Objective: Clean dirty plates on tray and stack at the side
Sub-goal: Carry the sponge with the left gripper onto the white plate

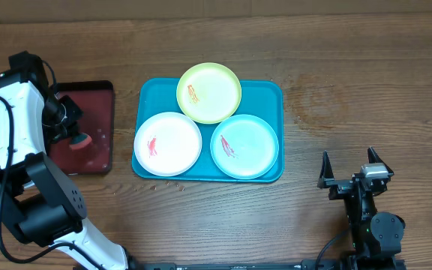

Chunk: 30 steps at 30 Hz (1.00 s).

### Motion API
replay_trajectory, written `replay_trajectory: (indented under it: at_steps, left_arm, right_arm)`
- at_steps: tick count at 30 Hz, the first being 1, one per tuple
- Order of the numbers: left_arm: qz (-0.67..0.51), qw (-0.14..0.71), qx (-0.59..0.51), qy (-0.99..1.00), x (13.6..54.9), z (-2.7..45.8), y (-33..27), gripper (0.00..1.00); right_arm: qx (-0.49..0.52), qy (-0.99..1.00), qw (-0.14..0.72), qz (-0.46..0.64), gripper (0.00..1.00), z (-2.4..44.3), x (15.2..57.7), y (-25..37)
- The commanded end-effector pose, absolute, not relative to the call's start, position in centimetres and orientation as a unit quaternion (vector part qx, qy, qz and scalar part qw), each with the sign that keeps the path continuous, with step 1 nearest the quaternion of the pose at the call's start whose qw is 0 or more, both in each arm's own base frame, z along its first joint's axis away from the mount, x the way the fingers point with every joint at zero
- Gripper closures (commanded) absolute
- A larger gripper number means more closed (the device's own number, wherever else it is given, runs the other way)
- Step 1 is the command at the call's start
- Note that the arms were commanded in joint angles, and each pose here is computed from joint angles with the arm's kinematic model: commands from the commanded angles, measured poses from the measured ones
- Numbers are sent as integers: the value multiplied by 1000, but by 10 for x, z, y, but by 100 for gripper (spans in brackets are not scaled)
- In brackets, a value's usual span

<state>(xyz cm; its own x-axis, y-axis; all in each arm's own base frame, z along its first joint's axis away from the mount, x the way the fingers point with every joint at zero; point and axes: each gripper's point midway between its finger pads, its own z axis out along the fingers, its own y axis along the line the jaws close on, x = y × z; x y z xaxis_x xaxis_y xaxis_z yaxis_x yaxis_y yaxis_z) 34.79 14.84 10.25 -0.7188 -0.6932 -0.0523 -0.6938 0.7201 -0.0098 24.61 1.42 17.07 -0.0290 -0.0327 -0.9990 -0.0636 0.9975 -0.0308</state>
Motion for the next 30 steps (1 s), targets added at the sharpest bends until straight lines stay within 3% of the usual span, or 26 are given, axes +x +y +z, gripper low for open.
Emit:
replay_trajectory:
  at_steps: [1,7,12,22,30]
  left_arm:
    - [-33,84,-337,937,369,152,137,96]
    - [-65,163,-311,934,372,233,117,96]
    - [-79,168,-266,946,367,250,78,95]
    - [-88,53,-151,983,353,150,-29,96]
    - [-97,55,-130,985,356,65,-78,96]
  right_arm:
    - [-35,715,699,12,0,170,246,14]
    - [-35,715,699,12,0,170,246,14]
    - [-35,715,699,12,0,170,246,14]
    - [-35,715,699,12,0,170,246,14]
    - [-35,715,699,12,0,170,246,14]
